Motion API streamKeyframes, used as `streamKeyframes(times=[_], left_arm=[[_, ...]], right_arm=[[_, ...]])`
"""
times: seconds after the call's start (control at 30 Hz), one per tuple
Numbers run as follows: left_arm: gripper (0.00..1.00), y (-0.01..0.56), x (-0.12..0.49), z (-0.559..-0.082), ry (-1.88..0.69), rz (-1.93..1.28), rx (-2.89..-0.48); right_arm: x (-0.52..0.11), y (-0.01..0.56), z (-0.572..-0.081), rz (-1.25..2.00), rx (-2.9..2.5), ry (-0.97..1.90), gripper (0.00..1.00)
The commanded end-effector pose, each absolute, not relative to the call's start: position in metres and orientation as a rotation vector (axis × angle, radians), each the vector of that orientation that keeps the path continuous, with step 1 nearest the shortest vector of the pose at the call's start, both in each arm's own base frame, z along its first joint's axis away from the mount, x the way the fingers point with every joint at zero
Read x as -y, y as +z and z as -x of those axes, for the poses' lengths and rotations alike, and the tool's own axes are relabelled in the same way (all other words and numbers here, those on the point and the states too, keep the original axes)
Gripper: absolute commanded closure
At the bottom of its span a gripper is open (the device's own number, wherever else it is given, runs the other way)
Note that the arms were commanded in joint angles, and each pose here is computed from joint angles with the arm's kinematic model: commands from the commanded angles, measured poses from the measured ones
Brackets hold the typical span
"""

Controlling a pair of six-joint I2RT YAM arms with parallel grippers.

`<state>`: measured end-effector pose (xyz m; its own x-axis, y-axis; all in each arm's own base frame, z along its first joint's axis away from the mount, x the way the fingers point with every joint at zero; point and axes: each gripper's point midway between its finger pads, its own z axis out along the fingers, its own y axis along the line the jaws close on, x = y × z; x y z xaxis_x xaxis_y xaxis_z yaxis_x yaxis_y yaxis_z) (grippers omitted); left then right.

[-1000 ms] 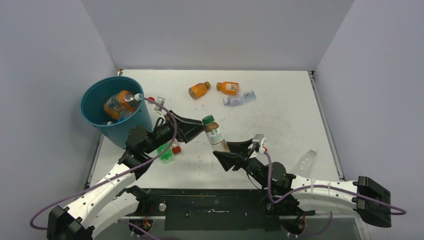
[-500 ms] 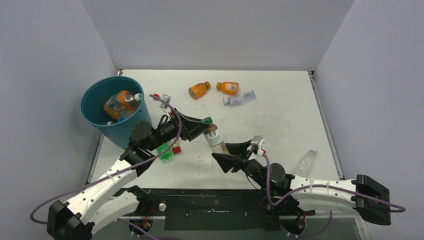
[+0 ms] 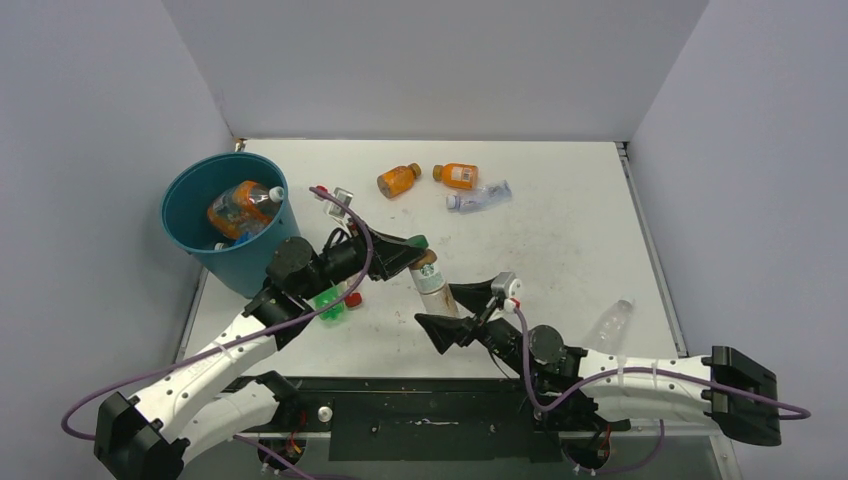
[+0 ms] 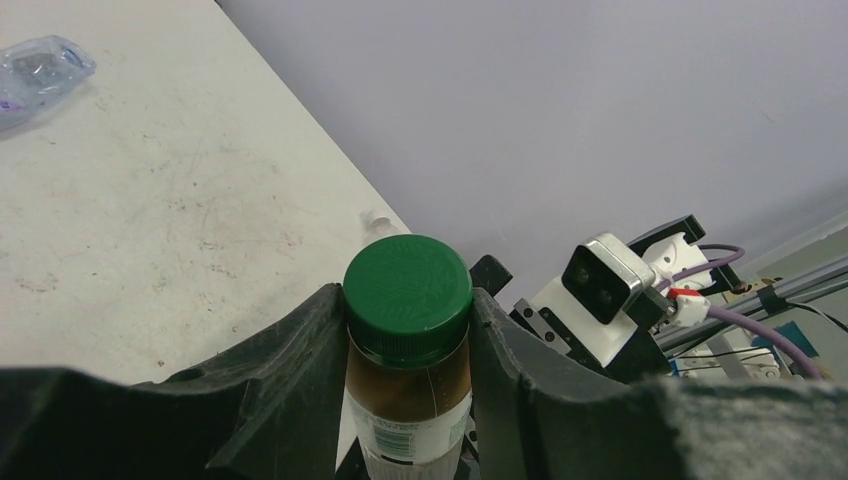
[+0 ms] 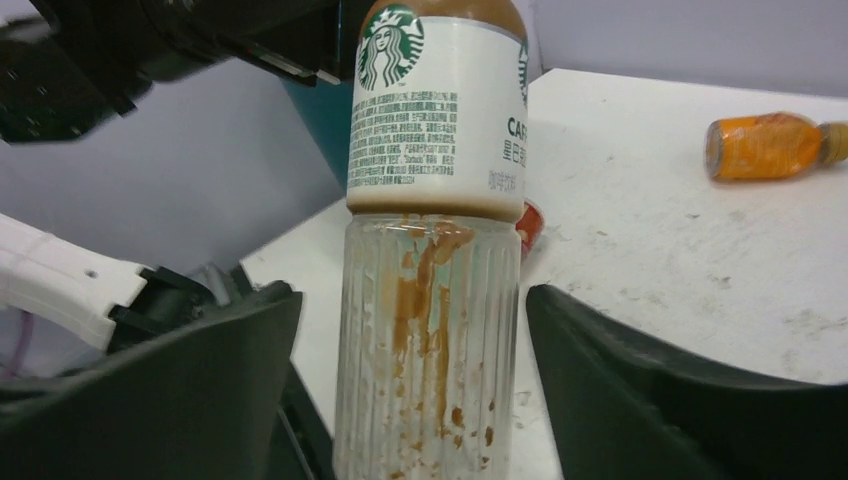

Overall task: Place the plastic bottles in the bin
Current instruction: Pick up the plastic bottle at the center of the board, then place the plastic bottle in the trash bin.

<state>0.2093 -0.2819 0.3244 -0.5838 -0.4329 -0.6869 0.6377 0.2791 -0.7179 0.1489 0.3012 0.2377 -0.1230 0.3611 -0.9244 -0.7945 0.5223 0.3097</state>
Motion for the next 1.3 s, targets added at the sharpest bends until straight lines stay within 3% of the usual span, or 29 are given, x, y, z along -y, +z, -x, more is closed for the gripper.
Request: streamKeyframes(times=[0.0,0.3,0.53,0.77,1.27], left_arm=[[1.00,0.362,0.278,-0.206,-1.455,-0.228,-1.520],[1.00,0.415,0.213,-0.217,-0.995,-0.223,-1.407],[1.00,0.485,0.088,-0.227,-0.349,-0.015,-1.337],[1.00,0.503,-0.011,-0.224,0.192,0.263,-1.263],[1.00,0.477,-0.064,-0.270,0.533,0.424,-1.166]], right_arm=[[-0.311,0.254,-0.145,0.433,-1.394,1.049,0.07],[-0.298,0.289,-0.136,0.472,-1.497,1.042,0.10],[-0.265,0.308,-0.135,0.445,-1.476,0.995,0.10],[-0.245,0.297,-0.145,0.358,-1.431,0.946,0.10],[-0.263,0.258,-0.151,0.344,-1.476,0.946,0.10]])
